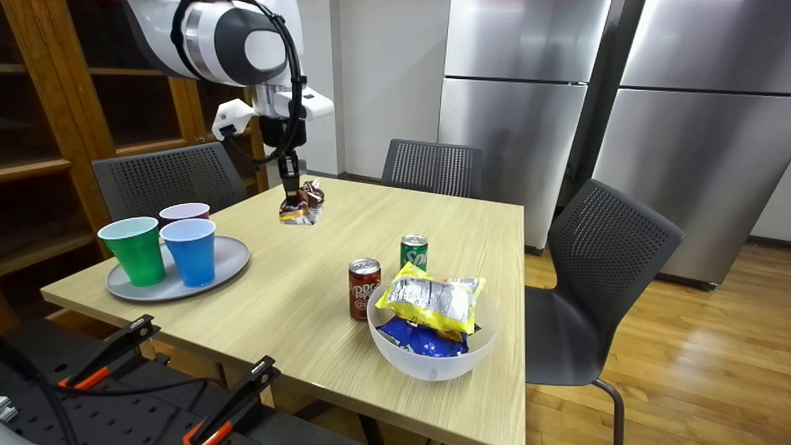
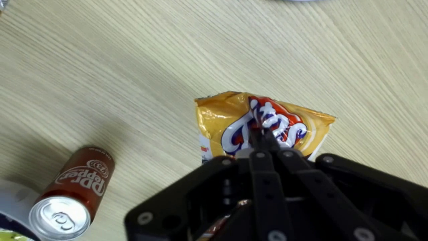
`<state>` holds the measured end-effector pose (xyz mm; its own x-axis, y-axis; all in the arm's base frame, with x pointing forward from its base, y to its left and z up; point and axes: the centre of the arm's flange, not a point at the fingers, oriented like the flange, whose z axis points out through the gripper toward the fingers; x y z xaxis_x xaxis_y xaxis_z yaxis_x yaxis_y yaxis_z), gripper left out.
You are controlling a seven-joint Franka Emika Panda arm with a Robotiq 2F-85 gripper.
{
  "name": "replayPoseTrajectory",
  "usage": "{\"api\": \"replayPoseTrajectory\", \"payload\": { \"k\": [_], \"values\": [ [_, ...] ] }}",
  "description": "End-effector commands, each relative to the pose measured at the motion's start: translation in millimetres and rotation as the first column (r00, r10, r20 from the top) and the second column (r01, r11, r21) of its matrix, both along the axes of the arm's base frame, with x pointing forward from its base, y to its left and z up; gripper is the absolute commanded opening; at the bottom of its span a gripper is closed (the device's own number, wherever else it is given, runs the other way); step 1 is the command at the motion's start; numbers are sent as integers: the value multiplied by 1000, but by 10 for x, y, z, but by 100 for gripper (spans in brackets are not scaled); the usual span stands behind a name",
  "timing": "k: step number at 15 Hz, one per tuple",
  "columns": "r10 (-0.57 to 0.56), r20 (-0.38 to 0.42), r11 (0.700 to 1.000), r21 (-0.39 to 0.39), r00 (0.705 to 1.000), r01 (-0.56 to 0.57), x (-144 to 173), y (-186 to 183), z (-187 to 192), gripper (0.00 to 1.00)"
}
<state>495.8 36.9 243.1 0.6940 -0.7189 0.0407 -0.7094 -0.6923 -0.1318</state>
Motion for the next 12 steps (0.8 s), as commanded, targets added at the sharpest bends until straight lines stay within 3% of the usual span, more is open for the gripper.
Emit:
{"api": "replayPoseTrajectory", "payload": {
  "k": [1,12],
  "values": [
    [-25,31,999,33,999,24,-226,-246,369,0],
    [-228,101,973,73,968,221,-626,-1075,779,0]
  ]
}}
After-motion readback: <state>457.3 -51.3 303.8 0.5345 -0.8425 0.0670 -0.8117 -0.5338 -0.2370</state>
